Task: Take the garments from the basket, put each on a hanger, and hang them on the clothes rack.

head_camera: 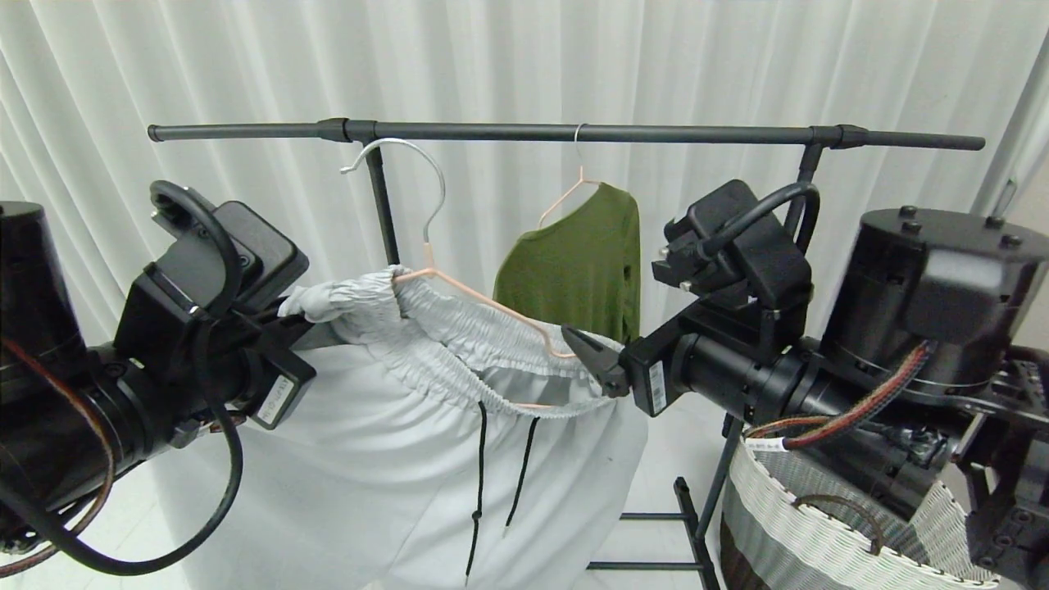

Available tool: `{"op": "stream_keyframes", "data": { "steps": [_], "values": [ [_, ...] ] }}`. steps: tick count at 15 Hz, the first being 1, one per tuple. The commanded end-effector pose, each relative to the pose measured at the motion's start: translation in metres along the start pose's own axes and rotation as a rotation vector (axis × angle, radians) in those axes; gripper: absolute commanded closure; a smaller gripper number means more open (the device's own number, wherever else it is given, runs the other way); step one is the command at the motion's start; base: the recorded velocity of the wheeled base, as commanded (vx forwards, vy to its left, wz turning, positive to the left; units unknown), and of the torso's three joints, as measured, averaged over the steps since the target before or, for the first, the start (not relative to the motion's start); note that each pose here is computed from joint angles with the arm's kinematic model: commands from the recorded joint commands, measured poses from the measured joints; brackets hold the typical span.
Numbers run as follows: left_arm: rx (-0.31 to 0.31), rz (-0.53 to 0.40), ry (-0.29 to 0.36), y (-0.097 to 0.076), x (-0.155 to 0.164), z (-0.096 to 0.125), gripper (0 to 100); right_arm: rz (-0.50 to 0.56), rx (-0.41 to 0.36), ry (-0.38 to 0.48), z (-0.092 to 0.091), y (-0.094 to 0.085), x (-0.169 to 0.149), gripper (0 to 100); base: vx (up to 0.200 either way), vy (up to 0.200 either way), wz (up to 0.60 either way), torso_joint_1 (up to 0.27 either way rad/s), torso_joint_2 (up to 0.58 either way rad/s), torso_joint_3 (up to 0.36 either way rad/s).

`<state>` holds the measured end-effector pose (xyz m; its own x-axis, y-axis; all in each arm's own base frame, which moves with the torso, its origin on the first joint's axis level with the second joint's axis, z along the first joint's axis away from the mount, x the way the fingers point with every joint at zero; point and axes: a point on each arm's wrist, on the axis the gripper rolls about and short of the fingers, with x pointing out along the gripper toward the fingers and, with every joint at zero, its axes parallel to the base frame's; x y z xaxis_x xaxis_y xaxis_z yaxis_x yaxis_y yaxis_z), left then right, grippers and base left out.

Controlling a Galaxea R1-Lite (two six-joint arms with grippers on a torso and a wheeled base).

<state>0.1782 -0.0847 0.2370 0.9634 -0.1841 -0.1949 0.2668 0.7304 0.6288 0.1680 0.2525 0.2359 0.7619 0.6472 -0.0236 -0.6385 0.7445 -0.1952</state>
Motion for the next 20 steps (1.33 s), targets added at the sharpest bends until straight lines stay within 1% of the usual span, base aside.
{"op": "stream_keyframes", "data": {
  "steps": [1,3,4,7,9,10,11,13,15,18,20],
  "values": [
    [0.006,-0.015,-0.006,-0.004,0.007,0.006,100,0.042,-0.032,0.016,-0.009,0.016,0.007,0,0.000,0.000,0.00,0.000,0.00,0.000],
    [0.006,-0.022,-0.019,-0.005,0.007,0.011,100,0.040,-0.037,0.015,-0.010,0.020,0.014,0,0.000,0.000,0.00,0.000,0.00,0.000],
    [0.006,-0.029,-0.027,-0.007,0.006,0.012,100,0.020,-0.036,0.016,-0.011,0.016,0.019,0,0.000,0.000,0.00,0.000,0.00,0.000],
    [0.004,-0.032,-0.035,-0.007,0.005,0.012,100,-0.060,-0.066,0.026,-0.015,-0.006,0.034,0,0.000,0.000,0.00,0.000,0.00,0.000],
    [0.005,-0.045,-0.048,-0.009,0.003,0.014,100,-0.100,-0.094,0.007,-0.018,-0.016,0.042,0,0.000,0.000,0.00,0.000,0.00,0.000],
    [0.007,-0.055,-0.055,-0.011,0.002,0.016,100,-0.111,-0.102,-0.005,-0.019,-0.017,0.044,0,0.000,0.000,0.00,0.000,0.00,0.000],
    [0.006,-0.061,-0.064,-0.012,0.001,0.017,100,-0.111,-0.109,-0.006,-0.021,-0.017,0.046,0,0.000,0.000,0.00,0.000,0.00,0.000],
    [-0.022,-0.087,-0.092,-0.017,-0.001,0.021,100,-0.108,-0.122,0.000,-0.023,-0.015,0.048,0,0.000,0.000,0.00,0.000,0.00,0.000],
    [-0.023,-0.096,-0.102,-0.019,-0.002,0.023,100,-0.103,-0.137,0.001,-0.024,-0.015,0.049,0,0.000,0.000,0.00,0.000,0.00,0.000],
    [-0.022,-0.123,-0.123,-0.019,-0.002,0.024,100,-0.102,-0.137,-0.007,-0.025,-0.013,0.050,0,0.000,0.000,0.00,0.000,0.00,0.000],
    [-0.028,-0.136,-0.155,-0.018,-0.005,0.026,100,-0.102,-0.139,-0.004,-0.027,-0.013,0.052,0,0.000,0.000,0.00,0.000,0.00,0.000]
  ]
}}
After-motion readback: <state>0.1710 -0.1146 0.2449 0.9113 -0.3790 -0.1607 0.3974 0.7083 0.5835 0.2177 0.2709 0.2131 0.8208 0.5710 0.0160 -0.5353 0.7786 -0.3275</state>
